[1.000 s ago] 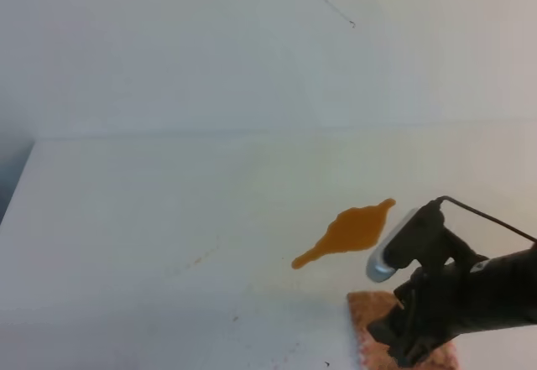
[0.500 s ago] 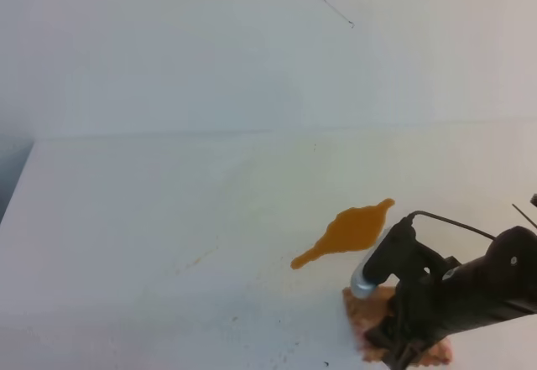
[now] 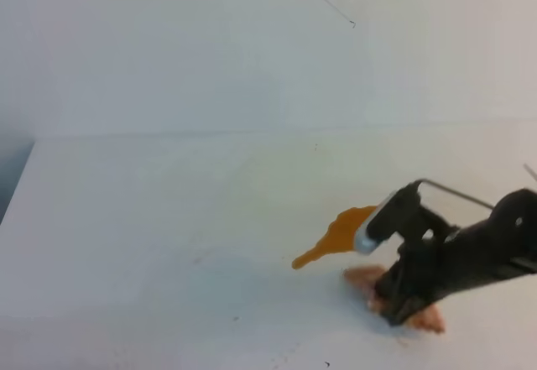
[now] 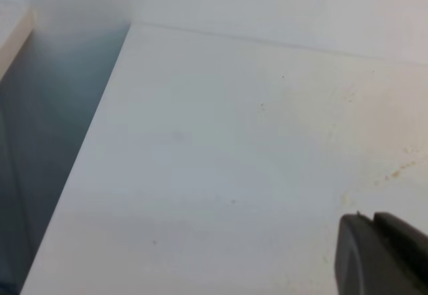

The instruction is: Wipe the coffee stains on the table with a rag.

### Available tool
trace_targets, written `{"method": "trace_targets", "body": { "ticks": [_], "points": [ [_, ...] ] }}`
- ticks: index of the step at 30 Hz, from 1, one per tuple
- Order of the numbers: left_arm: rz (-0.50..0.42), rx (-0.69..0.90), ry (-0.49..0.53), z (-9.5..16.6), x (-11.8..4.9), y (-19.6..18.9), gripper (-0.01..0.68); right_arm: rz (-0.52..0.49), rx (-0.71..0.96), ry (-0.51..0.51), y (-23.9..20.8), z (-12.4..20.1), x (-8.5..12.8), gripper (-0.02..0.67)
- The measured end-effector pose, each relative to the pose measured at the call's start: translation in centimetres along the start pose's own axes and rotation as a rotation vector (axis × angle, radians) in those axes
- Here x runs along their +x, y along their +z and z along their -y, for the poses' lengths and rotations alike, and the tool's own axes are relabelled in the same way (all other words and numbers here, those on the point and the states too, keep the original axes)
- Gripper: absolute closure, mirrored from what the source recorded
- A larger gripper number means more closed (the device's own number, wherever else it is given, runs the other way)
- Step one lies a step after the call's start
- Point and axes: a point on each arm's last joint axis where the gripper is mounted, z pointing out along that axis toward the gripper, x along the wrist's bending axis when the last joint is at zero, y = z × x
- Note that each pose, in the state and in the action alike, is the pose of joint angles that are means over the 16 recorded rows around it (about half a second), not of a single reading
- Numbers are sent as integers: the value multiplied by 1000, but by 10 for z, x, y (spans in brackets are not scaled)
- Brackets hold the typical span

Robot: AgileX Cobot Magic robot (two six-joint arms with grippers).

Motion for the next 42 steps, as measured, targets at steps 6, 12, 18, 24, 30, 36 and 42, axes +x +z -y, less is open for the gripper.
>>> {"method": "trace_targets", "body": {
  "ticks": [6, 12, 18, 24, 30, 36, 42],
  "points": [
    [-2, 5, 0, 2, 0, 1, 674, 39, -50, 157, -9, -24, -56, 600],
    [-2, 8, 0, 3, 1, 1, 674, 87, -30, 267, -2, -37, -112, 601],
    [-2, 8, 0, 3, 1, 1, 674, 124, 55, 262, 26, -46, -140, 601],
    [-2, 5, 0, 2, 0, 1, 674, 137, 126, 210, 53, -60, -138, 613],
    [2, -5, -1, -2, 0, -1, 674, 94, 158, 152, 72, -80, -110, 613],
    [3, -10, -1, -3, -1, -1, 674, 2, 161, 93, 87, -104, -47, 607],
    [3, -10, -1, -3, -1, -1, 674, -81, 166, 48, 94, -119, 27, 601]
  ]
}}
